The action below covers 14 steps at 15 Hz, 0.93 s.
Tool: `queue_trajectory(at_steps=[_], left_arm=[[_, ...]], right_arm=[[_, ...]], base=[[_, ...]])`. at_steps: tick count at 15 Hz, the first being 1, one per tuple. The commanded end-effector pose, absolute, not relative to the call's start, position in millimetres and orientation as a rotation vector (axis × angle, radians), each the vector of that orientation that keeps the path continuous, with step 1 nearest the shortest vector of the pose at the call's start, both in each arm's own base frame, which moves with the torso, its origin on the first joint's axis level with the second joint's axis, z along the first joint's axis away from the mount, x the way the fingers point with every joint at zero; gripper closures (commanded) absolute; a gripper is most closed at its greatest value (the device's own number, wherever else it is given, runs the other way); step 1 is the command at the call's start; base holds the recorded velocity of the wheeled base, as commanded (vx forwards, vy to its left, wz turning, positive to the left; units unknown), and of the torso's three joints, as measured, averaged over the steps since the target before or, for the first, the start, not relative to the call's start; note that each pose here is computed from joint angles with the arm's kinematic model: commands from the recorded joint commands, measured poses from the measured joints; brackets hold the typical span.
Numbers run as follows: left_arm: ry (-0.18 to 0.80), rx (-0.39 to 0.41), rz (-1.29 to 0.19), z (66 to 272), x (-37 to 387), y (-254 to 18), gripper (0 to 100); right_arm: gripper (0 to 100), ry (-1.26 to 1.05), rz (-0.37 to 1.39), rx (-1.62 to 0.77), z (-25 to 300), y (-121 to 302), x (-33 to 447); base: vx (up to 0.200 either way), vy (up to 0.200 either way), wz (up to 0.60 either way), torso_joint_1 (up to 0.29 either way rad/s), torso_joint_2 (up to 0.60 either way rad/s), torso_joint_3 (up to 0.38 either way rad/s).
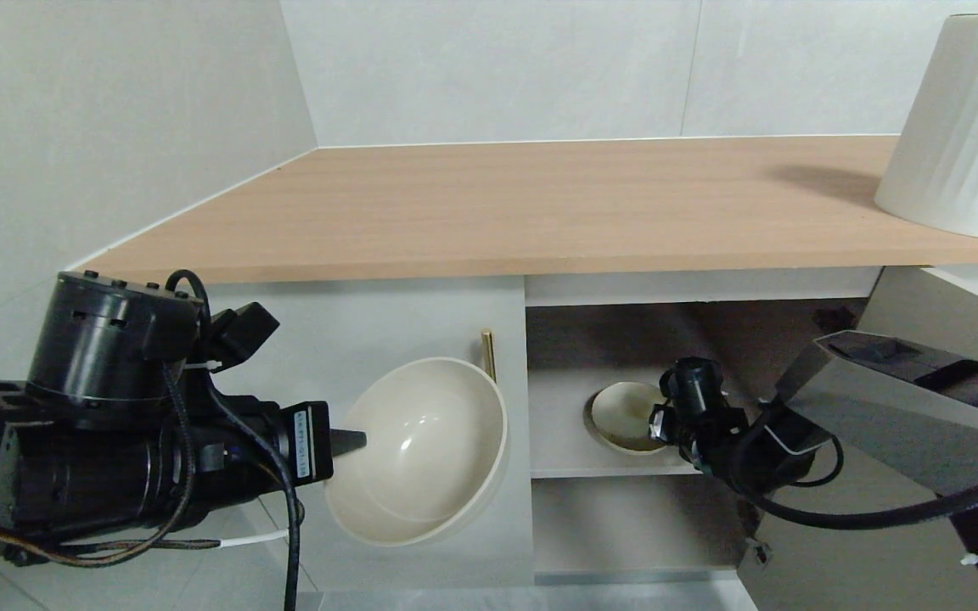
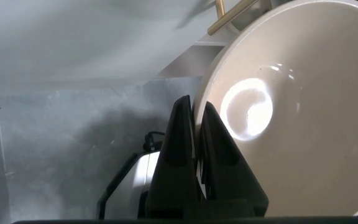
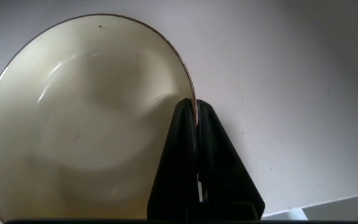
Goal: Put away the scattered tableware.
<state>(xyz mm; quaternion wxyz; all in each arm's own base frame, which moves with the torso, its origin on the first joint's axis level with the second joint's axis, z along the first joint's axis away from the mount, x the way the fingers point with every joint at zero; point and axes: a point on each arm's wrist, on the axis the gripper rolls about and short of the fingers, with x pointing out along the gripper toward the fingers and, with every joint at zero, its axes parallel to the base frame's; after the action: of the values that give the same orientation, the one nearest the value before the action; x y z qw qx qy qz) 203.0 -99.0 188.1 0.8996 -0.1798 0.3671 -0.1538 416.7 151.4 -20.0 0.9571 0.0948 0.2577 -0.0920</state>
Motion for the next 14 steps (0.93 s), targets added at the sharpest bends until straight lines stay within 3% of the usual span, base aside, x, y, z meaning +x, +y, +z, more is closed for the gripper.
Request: queue_trajectory(at_steps=[1,3,4,10,14], left_arm=[[0.761,-0.372,-0.317,187.7,203.3,-99.1,100],[0.761,-0.372,-0.317,187.7,203.3,-99.1,100],[0.761,-0.372,-0.317,187.7,203.3,-99.1,100],[0.780,-0.367,-0.311,183.0,207.3,-101.4,100],[0.874,-0.311,-0.330,161.2,211.1,-125.9,100]], right_arm=[[100,0.513,-0.190,0.195,-19.8,152.1,419.4],[100,0.516,-0.193,0.192,-20.9,152.2,419.7],[0,0.516,-0.193,0.193,-20.9,151.6,419.9],[0,0.509,-0.192,0.198,-13.3,151.5,416.2],[0,0.513,-0.062,0.207,42.3,160.5,366.1]], base=[[0.000,0.000,0.00,0.000,0.00,0.000],[0.000,0.000,0.00,0.000,0.00,0.000],[0.000,0.000,0.00,0.000,0.00,0.000],[0.000,0.000,0.00,0.000,0.00,0.000],[0.000,0.000,0.00,0.000,0.00,0.000]])
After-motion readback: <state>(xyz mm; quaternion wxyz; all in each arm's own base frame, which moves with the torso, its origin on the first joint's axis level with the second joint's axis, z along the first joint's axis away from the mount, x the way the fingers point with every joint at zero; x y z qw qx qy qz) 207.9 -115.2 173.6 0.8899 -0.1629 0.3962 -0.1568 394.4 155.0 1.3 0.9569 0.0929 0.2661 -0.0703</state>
